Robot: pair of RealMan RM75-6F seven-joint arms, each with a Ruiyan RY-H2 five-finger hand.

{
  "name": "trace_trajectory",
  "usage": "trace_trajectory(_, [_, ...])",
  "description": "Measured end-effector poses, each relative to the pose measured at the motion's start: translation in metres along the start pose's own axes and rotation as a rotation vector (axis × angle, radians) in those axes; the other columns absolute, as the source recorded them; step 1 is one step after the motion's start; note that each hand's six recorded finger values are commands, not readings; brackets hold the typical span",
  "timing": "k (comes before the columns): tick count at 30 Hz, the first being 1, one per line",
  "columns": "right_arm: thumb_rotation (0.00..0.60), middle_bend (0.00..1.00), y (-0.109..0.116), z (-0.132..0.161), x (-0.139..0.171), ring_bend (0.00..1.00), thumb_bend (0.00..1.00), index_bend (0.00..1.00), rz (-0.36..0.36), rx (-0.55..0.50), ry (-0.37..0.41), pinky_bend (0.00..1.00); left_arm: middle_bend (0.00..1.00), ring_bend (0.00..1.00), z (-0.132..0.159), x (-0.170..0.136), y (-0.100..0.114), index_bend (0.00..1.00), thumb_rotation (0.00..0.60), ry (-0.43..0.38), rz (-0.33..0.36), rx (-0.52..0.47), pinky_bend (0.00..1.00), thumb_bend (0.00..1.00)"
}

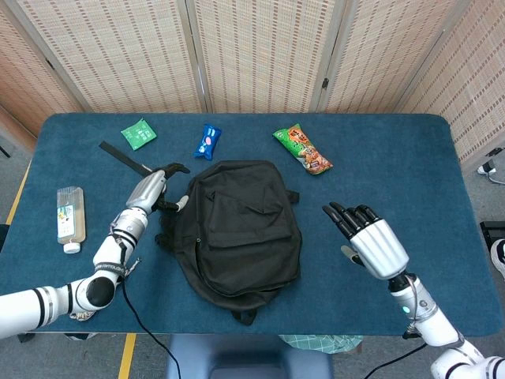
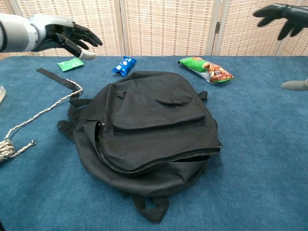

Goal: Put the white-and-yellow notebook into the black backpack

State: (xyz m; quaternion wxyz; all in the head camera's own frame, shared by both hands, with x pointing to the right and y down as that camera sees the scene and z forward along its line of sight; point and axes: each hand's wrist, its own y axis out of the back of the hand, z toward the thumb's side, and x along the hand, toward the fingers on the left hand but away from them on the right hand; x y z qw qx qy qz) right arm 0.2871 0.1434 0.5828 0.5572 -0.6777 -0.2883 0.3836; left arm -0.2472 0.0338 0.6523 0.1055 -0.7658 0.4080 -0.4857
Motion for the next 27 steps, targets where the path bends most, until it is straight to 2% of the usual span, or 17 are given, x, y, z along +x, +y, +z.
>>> trace_trajectory(3, [0.6,0.21,0.003,-0.02,0.009,0.34,0.23,0.14,0.045,-0.041,-0.049,0.31,0.17,0.14,-0.014,-0.017,0.008,0.29,0.6,-0.031,0.063,0.077,0.01,0.45])
trace_trajectory(7, [0.6,0.09,0.0,-0.041,0.027,0.22,0.23,0.08,0.124,-0.091,-0.125,0.18,0.17,0.13,-0.04,-0.049,0.018,0.28,0.6,-0.062,0.144,0.157,0.0,0.45])
trace_trajectory(12, [0.6,0.05,-0.001,-0.057,0.05,0.15,0.23,0.01,0.173,-0.164,-0.197,0.09,0.17,0.13,-0.07,-0.091,0.025,0.24,0.6,-0.083,0.229,0.224,0.0,0.45])
trace_trajectory(16, [0.6,0.04,0.001,-0.069,0.073,0.14,0.23,0.0,0.187,-0.199,-0.262,0.07,0.17,0.12,-0.094,-0.128,0.028,0.23,0.6,-0.074,0.294,0.258,0.0,0.45])
trace_trajectory(19, [0.6,0.04,0.004,-0.076,0.089,0.13,0.23,0.0,0.18,-0.188,-0.314,0.07,0.17,0.12,-0.117,-0.157,0.028,0.23,0.6,-0.031,0.333,0.269,0.0,0.45])
trace_trajectory(27, [0.6,0.06,0.014,-0.097,0.137,0.15,0.23,0.0,0.144,-0.153,-0.502,0.08,0.17,0.12,-0.149,-0.215,0.017,0.25,0.6,0.059,0.358,0.297,0.0,0.45])
